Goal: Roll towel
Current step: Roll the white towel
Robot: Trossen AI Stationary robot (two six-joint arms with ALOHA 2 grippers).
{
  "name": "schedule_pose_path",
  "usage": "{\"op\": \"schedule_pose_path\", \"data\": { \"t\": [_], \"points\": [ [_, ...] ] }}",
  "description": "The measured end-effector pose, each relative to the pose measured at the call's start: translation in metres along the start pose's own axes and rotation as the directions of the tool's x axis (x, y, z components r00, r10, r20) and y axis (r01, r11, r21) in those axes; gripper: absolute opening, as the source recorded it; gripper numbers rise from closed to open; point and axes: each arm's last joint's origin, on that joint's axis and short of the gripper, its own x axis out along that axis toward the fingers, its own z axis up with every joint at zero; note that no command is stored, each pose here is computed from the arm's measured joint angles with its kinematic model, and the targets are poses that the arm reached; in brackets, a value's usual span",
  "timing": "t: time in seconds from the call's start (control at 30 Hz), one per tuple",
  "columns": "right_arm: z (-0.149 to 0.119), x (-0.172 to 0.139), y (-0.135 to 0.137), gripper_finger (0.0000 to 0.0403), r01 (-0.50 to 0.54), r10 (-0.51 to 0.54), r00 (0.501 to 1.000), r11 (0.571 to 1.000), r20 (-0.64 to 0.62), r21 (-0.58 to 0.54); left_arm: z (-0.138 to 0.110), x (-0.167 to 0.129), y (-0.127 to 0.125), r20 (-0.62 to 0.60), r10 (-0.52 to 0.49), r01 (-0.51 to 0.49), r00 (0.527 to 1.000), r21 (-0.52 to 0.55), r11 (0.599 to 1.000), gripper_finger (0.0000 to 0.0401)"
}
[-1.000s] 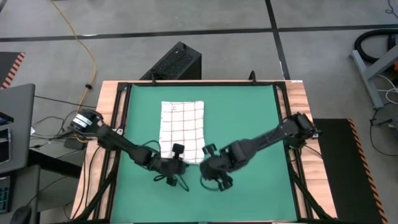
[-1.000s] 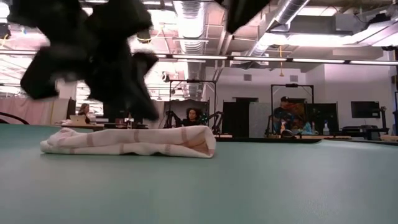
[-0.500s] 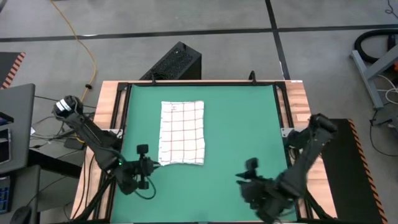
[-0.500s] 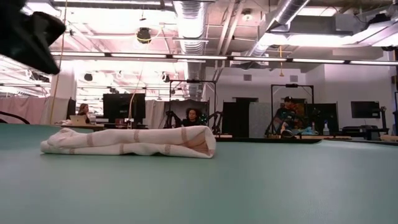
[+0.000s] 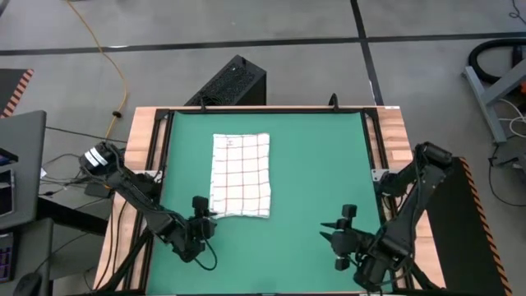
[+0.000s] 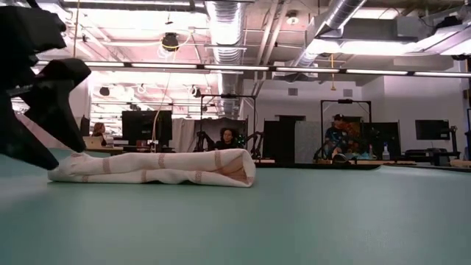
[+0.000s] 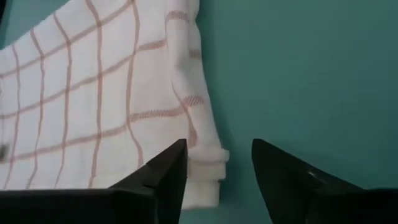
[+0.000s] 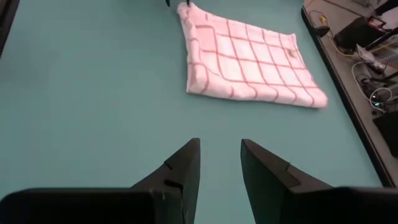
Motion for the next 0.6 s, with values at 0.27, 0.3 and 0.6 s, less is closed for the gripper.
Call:
{"op": "schedule_pose_path", "data": {
  "t": [0.27, 0.3, 0.6],
  "points": [
    [0.001, 0.0, 0.002, 0.0137, -0.01, 0.01, 1.0, 1.0, 0.006, 0.015, -0.004, 0.014, 0.001, -0.058, 0.025, -0.026, 0.998, -0.023, 0.999, 0.0181],
    [0.001, 0.0, 0.002, 0.0137, -0.012, 0.012, 1.0, 1.0, 0.007, 0.019, -0.003, 0.014, 0.001, -0.059, 0.026, -0.027, 0.998, -0.027, 0.999, 0.0178],
    [0.002, 0.0, 0.003, 0.0137, -0.015, 0.014, 1.0, 1.0, 0.01, 0.024, 0.006, 0.008, 0.005, -0.118, 0.042, -0.043, 0.992, -0.005, 0.999, 0.0093]
  ]
}}
